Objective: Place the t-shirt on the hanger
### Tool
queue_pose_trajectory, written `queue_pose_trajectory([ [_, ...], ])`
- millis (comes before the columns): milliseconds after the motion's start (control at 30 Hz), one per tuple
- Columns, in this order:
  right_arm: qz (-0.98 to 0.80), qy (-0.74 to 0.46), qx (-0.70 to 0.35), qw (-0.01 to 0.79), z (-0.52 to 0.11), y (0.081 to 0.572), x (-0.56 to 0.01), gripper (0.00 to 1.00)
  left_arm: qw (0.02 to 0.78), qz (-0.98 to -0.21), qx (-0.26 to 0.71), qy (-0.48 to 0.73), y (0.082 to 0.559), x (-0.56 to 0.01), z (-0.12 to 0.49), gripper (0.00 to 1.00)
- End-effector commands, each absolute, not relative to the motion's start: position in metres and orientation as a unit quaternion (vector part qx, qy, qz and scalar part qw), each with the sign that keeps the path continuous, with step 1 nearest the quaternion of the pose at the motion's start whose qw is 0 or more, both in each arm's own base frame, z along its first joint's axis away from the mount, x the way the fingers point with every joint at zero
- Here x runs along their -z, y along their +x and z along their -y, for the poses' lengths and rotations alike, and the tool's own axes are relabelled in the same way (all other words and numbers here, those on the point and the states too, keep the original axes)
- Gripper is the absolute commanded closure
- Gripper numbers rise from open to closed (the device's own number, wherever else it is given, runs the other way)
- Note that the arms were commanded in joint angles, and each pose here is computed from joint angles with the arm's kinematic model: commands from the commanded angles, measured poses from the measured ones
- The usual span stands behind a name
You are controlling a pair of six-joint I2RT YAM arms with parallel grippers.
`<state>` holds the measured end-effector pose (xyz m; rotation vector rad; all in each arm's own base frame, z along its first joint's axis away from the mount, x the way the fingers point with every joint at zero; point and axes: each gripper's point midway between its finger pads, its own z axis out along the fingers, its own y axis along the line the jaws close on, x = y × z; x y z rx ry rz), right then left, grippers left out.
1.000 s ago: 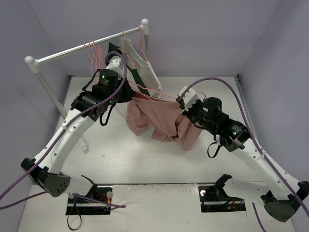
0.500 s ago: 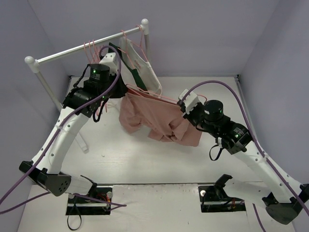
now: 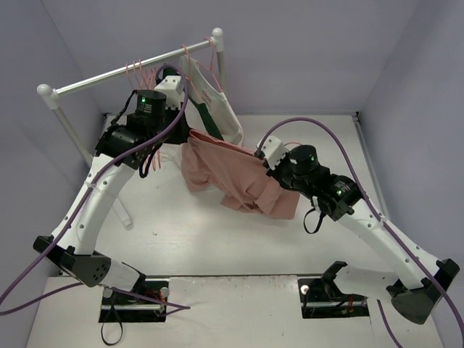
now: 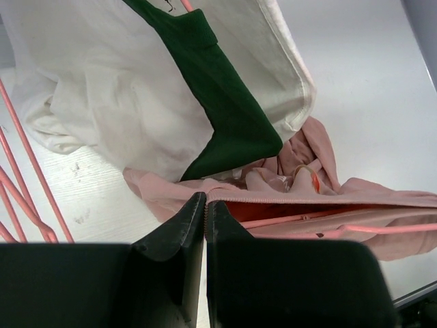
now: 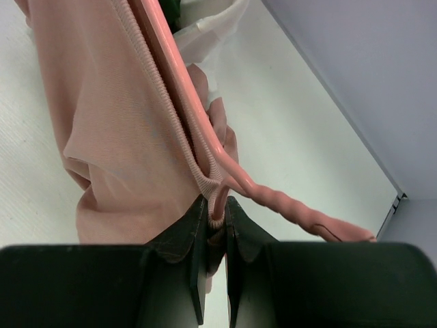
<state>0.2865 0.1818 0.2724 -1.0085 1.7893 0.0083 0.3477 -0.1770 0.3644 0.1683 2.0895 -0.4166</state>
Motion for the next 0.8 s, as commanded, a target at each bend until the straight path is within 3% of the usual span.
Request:
queue_pose_trajectory([
  [0, -0.745, -0.424, 0.043, 0.512, -0.173, 0.295, -0.285, 1.0, 0.554, -0.817, 0.145, 0.069, 0.354, -0.415, 0.155, 1.0],
  [467, -0.755, -0.45, 0.115, 0.464, -0.174, 0.305, -0.268, 1.0, 0.555, -0.825, 0.056, 0.092, 0.354, -0.415, 0.127, 1.0],
  [767, -0.757, -0.455, 0.172, 0.436, -0.164, 0.307, -0.265, 1.0, 0.55, -0.825, 0.053, 0.121, 0.356, -0.416, 0.132, 1.0],
])
